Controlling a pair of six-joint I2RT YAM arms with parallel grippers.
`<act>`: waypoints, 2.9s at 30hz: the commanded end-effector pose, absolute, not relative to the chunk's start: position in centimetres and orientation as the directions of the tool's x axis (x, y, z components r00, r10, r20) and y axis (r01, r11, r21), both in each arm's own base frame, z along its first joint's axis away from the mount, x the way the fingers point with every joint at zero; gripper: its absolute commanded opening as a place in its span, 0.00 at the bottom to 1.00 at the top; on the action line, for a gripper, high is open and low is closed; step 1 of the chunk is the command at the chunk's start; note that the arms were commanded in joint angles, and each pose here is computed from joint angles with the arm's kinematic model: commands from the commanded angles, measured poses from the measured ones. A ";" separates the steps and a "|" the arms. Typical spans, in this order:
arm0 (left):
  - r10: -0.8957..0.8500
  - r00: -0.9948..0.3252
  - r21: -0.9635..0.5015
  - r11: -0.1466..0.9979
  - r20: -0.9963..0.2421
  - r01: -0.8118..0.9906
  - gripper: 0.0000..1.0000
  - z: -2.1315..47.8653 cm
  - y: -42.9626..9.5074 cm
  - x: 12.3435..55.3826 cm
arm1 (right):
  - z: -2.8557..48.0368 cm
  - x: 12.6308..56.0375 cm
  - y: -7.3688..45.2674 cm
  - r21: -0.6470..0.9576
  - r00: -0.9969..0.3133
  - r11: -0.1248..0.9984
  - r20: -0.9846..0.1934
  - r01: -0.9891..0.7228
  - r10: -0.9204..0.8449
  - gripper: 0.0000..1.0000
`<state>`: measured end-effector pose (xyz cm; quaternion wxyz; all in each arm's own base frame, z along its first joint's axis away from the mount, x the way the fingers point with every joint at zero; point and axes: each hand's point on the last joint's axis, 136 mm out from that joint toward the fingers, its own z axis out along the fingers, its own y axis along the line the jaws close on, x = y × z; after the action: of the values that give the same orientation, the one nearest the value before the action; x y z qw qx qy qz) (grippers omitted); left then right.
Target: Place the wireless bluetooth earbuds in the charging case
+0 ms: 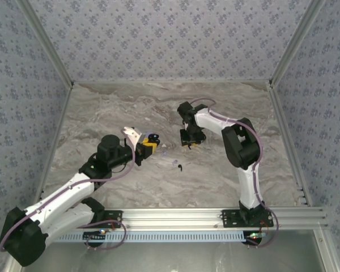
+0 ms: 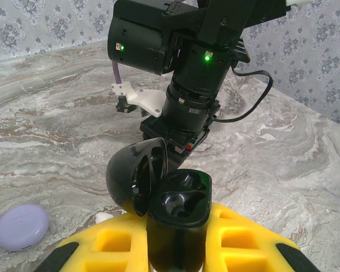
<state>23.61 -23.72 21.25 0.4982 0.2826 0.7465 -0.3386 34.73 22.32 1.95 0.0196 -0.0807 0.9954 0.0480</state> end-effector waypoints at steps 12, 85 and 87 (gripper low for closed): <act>0.063 -0.298 -0.201 0.603 -0.953 0.772 0.16 22.9 -23.8 23.5 | -0.4 34.5 21.8 0.088 -0.988 0.984 0.012 -0.153 -0.154 0.24; -0.153 -0.374 -0.392 0.560 -0.915 0.730 0.15 15.2 -32.2 30.0 | 19.8 33.7 24.3 0.632 -0.792 0.664 -0.602 -0.399 0.098 0.22; -0.159 -0.368 -0.392 0.548 -0.916 0.739 0.15 15.6 -32.5 29.9 | 20.6 33.5 24.6 0.635 -0.783 0.650 -0.614 -0.417 0.098 0.22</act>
<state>29.87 -31.10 12.85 0.4950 0.1855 0.7463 -0.4046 34.13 23.86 18.79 0.3053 -0.0803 0.8680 0.3833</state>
